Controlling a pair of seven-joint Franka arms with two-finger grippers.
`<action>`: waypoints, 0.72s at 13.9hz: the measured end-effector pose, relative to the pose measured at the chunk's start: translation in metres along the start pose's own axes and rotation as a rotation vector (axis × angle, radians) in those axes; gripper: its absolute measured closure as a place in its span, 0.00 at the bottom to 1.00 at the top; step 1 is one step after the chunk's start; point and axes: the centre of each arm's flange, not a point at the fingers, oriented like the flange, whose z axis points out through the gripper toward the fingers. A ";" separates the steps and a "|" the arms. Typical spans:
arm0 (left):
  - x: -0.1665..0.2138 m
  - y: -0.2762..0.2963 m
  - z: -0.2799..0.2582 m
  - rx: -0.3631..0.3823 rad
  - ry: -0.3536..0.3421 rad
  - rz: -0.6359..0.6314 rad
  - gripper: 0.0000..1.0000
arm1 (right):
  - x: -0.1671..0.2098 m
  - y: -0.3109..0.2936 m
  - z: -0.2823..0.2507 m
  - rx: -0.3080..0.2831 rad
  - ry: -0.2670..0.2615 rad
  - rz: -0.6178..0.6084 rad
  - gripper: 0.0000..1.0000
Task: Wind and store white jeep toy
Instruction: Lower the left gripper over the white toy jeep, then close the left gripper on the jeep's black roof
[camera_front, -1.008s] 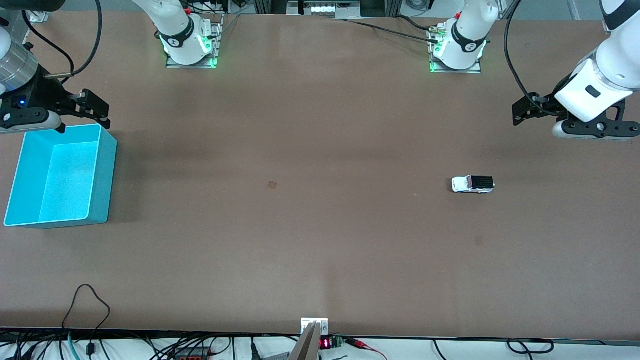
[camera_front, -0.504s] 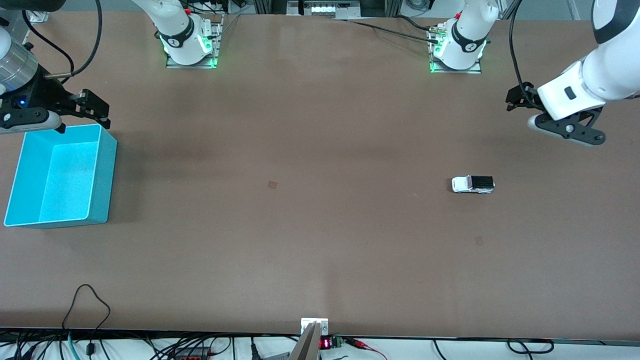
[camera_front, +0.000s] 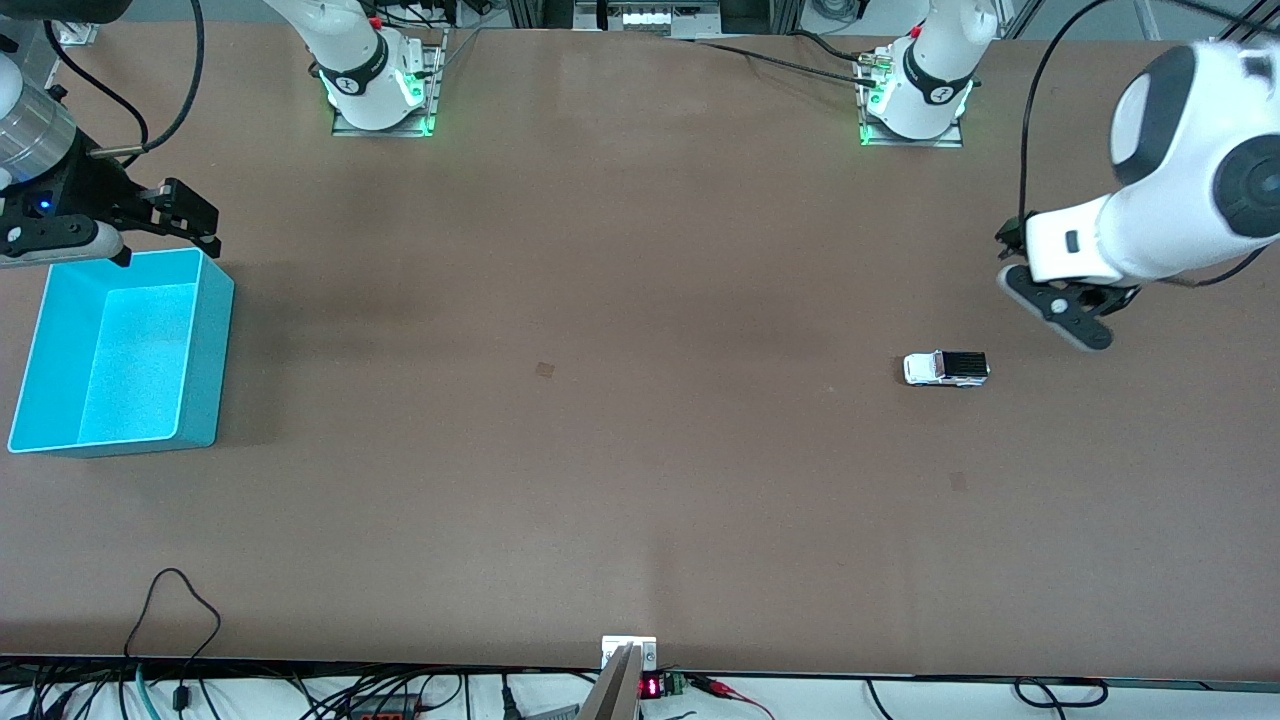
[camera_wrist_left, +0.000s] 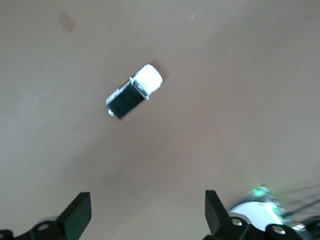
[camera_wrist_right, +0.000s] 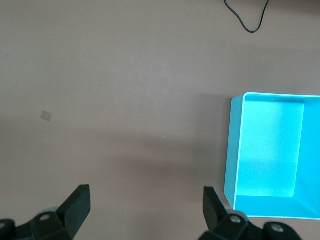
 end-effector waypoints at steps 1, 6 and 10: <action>0.006 -0.001 0.019 0.010 0.011 0.046 0.00 | 0.000 0.000 0.000 0.000 0.000 0.000 0.00; 0.018 0.003 0.109 0.111 0.061 0.346 0.00 | 0.000 0.000 0.000 0.000 0.000 0.000 0.00; 0.030 0.004 0.171 0.190 0.087 0.609 0.00 | 0.000 0.000 0.000 0.000 0.000 0.000 0.00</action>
